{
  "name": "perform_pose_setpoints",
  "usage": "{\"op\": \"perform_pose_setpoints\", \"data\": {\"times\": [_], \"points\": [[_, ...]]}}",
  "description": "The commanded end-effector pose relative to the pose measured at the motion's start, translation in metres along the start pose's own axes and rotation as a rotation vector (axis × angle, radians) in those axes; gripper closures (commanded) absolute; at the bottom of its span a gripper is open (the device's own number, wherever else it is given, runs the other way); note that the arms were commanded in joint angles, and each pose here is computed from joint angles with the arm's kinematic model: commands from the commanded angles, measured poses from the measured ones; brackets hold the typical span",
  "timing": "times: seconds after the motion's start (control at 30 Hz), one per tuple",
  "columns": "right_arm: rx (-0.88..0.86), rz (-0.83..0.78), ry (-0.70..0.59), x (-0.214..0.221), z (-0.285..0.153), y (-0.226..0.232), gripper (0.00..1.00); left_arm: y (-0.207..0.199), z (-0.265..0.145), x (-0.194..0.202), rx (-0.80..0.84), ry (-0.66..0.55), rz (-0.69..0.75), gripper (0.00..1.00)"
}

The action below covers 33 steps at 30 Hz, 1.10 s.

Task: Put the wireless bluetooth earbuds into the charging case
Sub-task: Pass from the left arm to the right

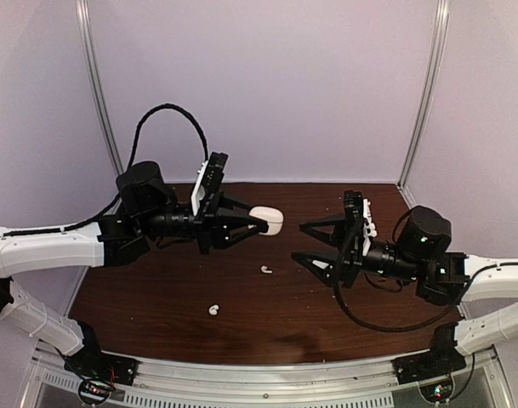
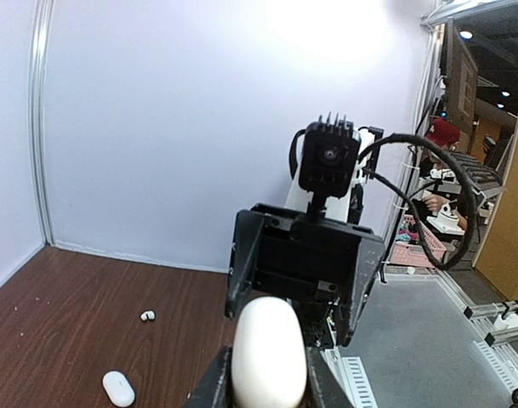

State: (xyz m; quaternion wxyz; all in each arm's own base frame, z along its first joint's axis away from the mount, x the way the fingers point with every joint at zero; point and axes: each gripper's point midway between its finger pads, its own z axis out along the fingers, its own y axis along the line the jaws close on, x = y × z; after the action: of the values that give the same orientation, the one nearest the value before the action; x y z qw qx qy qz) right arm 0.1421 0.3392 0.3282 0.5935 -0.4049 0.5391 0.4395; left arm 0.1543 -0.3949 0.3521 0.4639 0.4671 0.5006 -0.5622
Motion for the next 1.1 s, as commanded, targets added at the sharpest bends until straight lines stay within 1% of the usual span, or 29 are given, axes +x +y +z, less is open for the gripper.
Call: {"op": "perform_pose_setpoints", "data": {"times": [0.0,0.17,0.43,0.6,0.93,1.0,1.07], "points": [[-0.093,0.054,-0.071,-0.019,0.005,0.014,0.38,-0.018,0.001,-0.020,0.074,-0.085,0.122,1.00],[-0.115,0.064,-0.055,-0.021,0.020,0.015,0.46,-0.026,0.010,-0.017,0.110,-0.078,0.143,1.00],[-0.119,0.058,-0.076,-0.029,0.027,0.013,0.52,-0.026,0.015,-0.015,0.103,-0.076,0.139,1.00],[-0.149,0.060,-0.071,-0.029,0.032,0.018,0.60,-0.024,0.016,-0.015,0.097,-0.078,0.138,1.00],[-0.160,0.062,-0.060,-0.024,0.032,0.019,0.71,-0.024,0.016,-0.014,0.095,-0.082,0.138,1.00],[-0.160,0.060,-0.062,-0.024,0.031,0.020,0.75,-0.024,0.016,-0.012,0.094,-0.080,0.137,0.98],[-0.157,0.056,-0.062,-0.025,0.029,0.019,0.79,-0.024,0.016,-0.011,0.092,-0.077,0.128,0.93]]}}
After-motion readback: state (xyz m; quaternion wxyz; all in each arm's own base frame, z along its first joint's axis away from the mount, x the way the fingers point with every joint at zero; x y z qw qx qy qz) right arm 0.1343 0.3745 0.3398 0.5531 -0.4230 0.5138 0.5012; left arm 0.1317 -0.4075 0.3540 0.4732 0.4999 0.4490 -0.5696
